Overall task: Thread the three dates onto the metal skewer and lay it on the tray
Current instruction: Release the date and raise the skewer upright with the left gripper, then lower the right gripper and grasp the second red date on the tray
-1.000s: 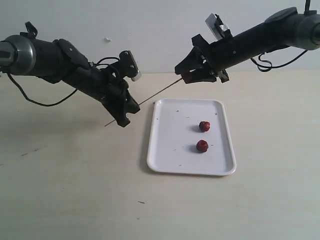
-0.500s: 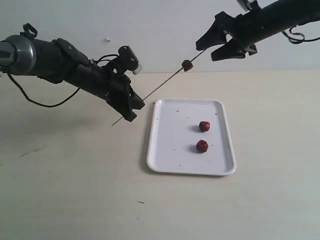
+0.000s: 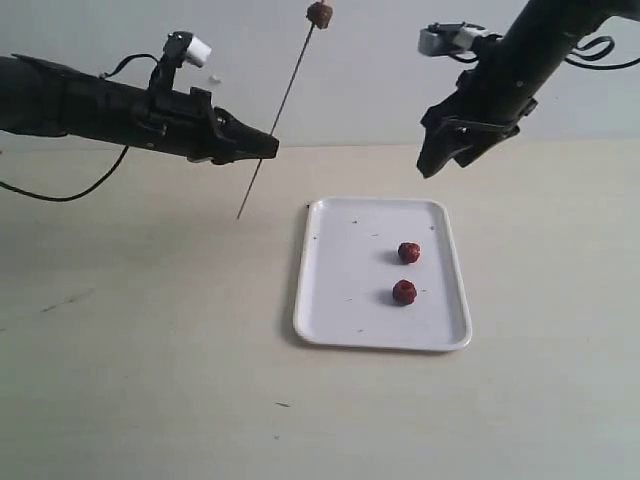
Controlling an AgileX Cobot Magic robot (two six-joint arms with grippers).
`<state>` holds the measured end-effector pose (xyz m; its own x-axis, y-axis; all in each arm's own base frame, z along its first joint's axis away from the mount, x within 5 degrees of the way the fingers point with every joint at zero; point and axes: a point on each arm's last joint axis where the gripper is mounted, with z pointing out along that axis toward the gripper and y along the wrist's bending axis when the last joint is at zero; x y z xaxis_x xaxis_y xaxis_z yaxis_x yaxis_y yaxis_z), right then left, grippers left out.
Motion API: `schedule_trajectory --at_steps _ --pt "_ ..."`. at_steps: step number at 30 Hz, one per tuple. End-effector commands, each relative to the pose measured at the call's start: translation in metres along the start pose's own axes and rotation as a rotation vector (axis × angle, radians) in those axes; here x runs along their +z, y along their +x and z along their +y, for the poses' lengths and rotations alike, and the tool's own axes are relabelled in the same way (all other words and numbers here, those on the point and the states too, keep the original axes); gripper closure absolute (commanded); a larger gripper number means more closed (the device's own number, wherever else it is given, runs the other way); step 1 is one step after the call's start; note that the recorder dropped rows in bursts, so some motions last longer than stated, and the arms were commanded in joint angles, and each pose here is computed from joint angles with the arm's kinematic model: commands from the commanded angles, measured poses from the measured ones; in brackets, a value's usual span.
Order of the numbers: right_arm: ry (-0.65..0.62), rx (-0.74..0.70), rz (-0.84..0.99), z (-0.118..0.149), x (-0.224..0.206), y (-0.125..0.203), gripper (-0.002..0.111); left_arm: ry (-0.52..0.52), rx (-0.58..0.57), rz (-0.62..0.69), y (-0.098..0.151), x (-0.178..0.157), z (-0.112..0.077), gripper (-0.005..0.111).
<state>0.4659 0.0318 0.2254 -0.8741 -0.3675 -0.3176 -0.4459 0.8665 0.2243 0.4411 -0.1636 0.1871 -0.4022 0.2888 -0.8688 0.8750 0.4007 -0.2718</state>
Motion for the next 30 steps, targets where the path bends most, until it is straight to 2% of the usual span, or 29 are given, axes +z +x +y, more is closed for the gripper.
schedule_trajectory --at_steps 1,2,4,5,6,7,8,12,15,17,20,24,27,30 --pt "0.048 -0.004 0.063 0.025 0.014 -0.004 0.046 0.136 0.03 -0.097 -0.011 -0.006 -0.011 0.107" --pt "0.081 -0.03 0.084 0.026 0.016 -0.004 0.046 0.185 0.038 -0.127 -0.013 -0.008 -0.015 0.107" --pt "0.163 -0.097 0.147 0.028 0.021 -0.001 0.046 0.199 -0.004 -0.135 -0.014 -0.009 -0.016 0.107" --pt "0.156 -0.107 0.158 0.033 0.025 0.0 0.046 0.098 -0.112 -0.097 -0.013 -0.008 -0.008 0.107" --pt "0.15 -0.102 0.156 0.034 0.025 0.0 0.046 0.016 -0.147 -0.069 -0.013 -0.009 -0.002 0.107" --pt "0.129 -0.037 0.149 0.035 0.029 0.0 0.046 -0.097 -0.131 0.004 -0.011 -0.013 0.004 0.107" --pt "0.132 0.027 0.151 0.034 0.032 0.0 0.046 -0.135 -0.093 0.054 -0.012 -0.017 0.003 0.107" --pt "0.117 0.032 0.197 0.028 0.053 0.005 0.046 -0.141 -0.002 0.123 -0.017 -0.025 -0.004 0.107" --pt "0.092 0.077 0.22 0.027 0.067 0.008 0.046 -0.191 -0.018 0.147 -0.016 -0.027 0.0 0.107" --pt "0.099 0.051 0.243 0.033 0.072 0.01 0.046 -0.223 -0.018 0.162 -0.014 -0.028 0.003 0.107" --pt "0.139 0.008 0.265 0.042 0.075 0.009 0.046 -0.228 -0.017 0.161 -0.014 -0.028 0.003 0.107" --pt "0.259 0.065 0.293 0.063 0.084 0.006 0.046 -0.229 -0.019 0.164 -0.014 -0.028 0.003 0.107" --pt "0.286 0.072 0.28 0.063 0.09 0.005 0.046 -0.228 -0.027 0.164 -0.014 -0.028 0.003 0.107" --pt "0.31 -0.154 0.349 0.059 0.096 0.008 0.046 -0.228 -0.026 0.166 -0.014 -0.028 0.003 0.107"
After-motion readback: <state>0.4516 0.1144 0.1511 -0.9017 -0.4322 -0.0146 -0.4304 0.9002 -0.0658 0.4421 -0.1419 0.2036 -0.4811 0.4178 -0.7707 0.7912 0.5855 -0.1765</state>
